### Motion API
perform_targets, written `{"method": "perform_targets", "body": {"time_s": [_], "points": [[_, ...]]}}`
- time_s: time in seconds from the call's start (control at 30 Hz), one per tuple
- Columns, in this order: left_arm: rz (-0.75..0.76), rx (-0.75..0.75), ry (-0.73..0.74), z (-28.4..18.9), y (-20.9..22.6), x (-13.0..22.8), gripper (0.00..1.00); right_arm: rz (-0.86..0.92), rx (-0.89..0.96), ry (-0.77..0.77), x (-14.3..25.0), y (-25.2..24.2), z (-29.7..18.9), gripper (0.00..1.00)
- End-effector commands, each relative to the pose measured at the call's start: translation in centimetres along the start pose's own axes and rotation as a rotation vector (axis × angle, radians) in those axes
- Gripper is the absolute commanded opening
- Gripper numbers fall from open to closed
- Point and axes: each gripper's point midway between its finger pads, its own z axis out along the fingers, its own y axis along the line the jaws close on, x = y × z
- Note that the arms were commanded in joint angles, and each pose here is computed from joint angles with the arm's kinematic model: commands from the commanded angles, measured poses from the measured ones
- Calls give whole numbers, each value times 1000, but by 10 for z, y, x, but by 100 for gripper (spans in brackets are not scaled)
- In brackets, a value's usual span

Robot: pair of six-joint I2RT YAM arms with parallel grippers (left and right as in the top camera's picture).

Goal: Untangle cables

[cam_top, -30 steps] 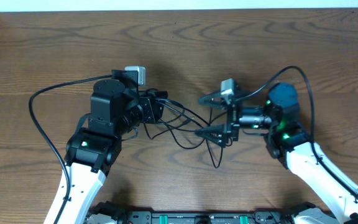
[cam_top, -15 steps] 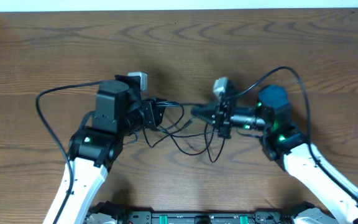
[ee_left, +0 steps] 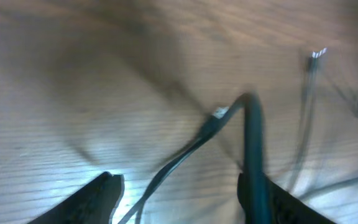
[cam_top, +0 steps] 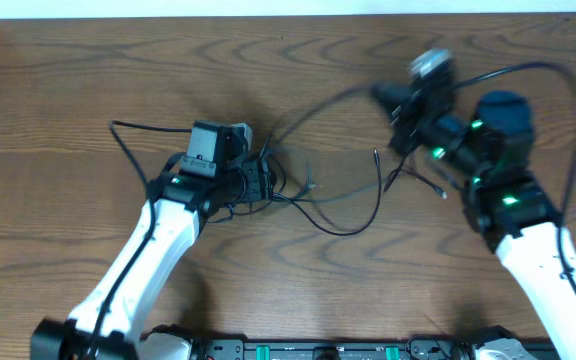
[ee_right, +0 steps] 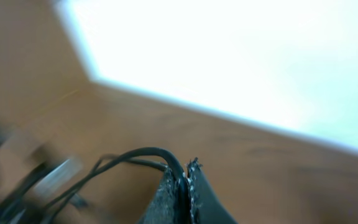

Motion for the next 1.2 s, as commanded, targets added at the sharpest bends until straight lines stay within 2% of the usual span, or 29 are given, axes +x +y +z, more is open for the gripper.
{"method": "perform_targets", "body": {"time_s": [0.0, 0.13, 0.23, 0.27, 0.33, 0.43, 0.63, 0.83, 0.97, 1.07, 1.13, 1.17], "points": [[-12, -113, 6, 9, 24, -1, 72, -84, 387, -105, -47, -61, -29, 1], [-16, -209, 3, 15, 43, -1, 74, -157, 631, -107, -56, -97, -50, 1], [-14, -277, -16, 14, 55, -4, 76, -224, 714, -92, -59, -107, -59, 1], [-13, -306, -26, 13, 59, -6, 81, -240, 757, -98, -63, -112, -64, 1], [-10, -377, -49, 8, 71, -10, 84, -269, 849, -133, -75, -122, -77, 1], [-5, -488, -72, 0, 89, -12, 98, -321, 934, -176, -93, -132, -93, 1], [2, -610, -84, -11, 107, -12, 98, -353, 1026, -245, -131, -144, -123, 1], [-29, -613, -87, -9, 109, -11, 98, -313, 1036, -417, -195, -128, -157, 1], [-89, -619, -89, -5, 111, -8, 98, -323, 1038, -456, -218, -120, -170, 1], [-212, -603, -98, 2, 111, -3, 98, -319, 1079, -413, -211, -128, -175, 1], [-352, -424, -59, 18, 83, 3, 98, -266, 1048, -312, -186, -136, -161, 1], [-356, -330, -36, 24, 67, 2, 98, -228, 1016, -265, -171, -138, -151, 1]]}}
